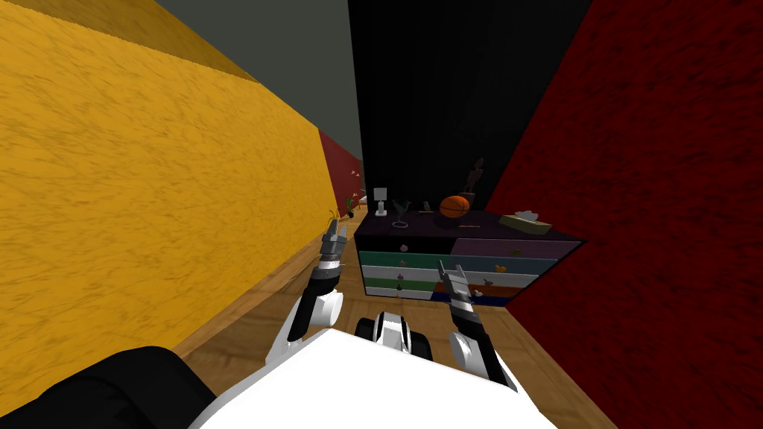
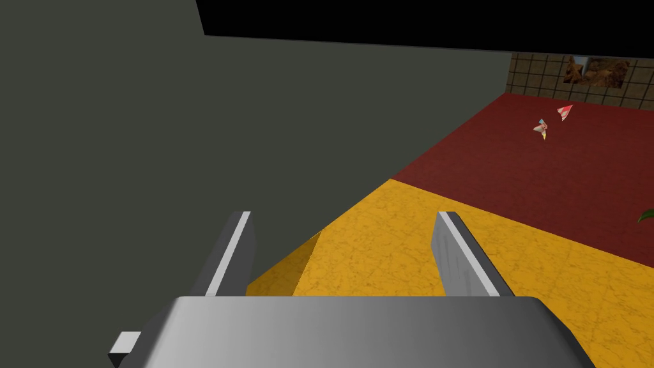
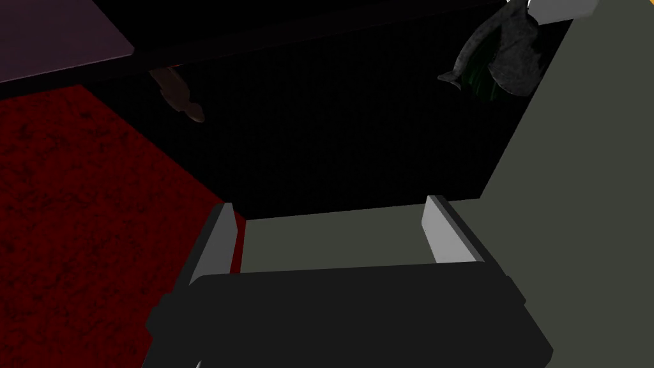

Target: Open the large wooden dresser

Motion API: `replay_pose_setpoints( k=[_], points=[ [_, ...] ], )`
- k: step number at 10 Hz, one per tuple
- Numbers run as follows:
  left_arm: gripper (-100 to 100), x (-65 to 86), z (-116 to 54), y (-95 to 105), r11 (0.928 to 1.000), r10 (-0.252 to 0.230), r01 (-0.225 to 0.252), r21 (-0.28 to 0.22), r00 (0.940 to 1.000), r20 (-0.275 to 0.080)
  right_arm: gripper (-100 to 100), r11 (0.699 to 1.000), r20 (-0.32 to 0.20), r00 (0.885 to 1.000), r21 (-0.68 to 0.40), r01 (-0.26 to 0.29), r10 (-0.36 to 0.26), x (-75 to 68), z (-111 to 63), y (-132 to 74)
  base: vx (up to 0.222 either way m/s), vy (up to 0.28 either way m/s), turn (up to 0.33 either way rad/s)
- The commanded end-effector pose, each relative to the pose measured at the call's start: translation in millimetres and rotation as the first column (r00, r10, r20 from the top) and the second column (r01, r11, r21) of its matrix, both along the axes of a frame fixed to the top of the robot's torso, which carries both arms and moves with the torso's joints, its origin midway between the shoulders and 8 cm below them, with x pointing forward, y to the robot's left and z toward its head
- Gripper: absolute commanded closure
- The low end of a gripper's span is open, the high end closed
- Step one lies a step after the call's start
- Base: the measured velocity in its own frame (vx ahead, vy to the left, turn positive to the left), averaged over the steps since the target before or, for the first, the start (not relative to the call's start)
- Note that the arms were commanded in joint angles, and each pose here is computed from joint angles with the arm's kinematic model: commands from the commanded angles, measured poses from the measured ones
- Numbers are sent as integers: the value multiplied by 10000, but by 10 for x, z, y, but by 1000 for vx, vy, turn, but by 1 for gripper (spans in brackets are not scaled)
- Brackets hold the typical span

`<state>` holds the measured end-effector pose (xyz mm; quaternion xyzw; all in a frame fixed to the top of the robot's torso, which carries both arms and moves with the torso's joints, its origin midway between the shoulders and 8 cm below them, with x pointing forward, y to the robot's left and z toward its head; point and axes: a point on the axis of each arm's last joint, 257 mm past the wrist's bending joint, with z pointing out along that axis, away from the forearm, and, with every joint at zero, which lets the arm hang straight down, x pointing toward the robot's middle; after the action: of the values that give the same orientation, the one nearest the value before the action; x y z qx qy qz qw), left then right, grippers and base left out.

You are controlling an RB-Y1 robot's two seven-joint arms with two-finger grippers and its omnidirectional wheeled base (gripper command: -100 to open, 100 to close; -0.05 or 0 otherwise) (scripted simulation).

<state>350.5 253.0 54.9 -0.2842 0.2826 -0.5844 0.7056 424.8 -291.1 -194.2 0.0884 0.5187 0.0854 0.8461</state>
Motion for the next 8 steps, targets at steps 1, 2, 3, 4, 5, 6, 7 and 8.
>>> replay_pose_setpoints(
  k=[1,2,3,4,5,6,7,8],
  points=[
    [0,0,0,0,10000,0,0,0,10000,0,-100,9972,-157,9993,-674,324,-335,26,-121,12,-2,22,-6],
    [0,0,0,0,10000,0,0,0,10000,0,-100,9947,-164,9988,-926,444,-462,26,-121,12,-2,12,0],
    [0,0,0,0,10000,0,0,0,10000,0,-100,9915,-216,9981,-1182,541,-570,50,-201,26,3,27,-7],
    [0,0,0,0,10000,0,0,0,10000,0,-100,9871,-267,9971,-1453,665,-712,49,-224,22,3,28,-6],
    [0,0,0,0,10000,0,0,0,10000,0,-100,9826,-265,9962,-1691,775,-831,49,-224,22,0,11,-2],
    [0,0,0,0,10000,0,0,0,10000,0,-100,9766,-308,9951,-1971,862,-940,70,-302,39,5,20,-6],
    [0,0,0,0,10000,0,0,0,10000,0,-100,9698,-340,9936,-2237,975,-1078,69,-320,35,5,23,-3],
    [0,0,0,0,10000,0,0,0,10000,0,-100,9641,-330,9925,-2433,1063,-1177,69,-320,35,1,12,0]
  ],
)
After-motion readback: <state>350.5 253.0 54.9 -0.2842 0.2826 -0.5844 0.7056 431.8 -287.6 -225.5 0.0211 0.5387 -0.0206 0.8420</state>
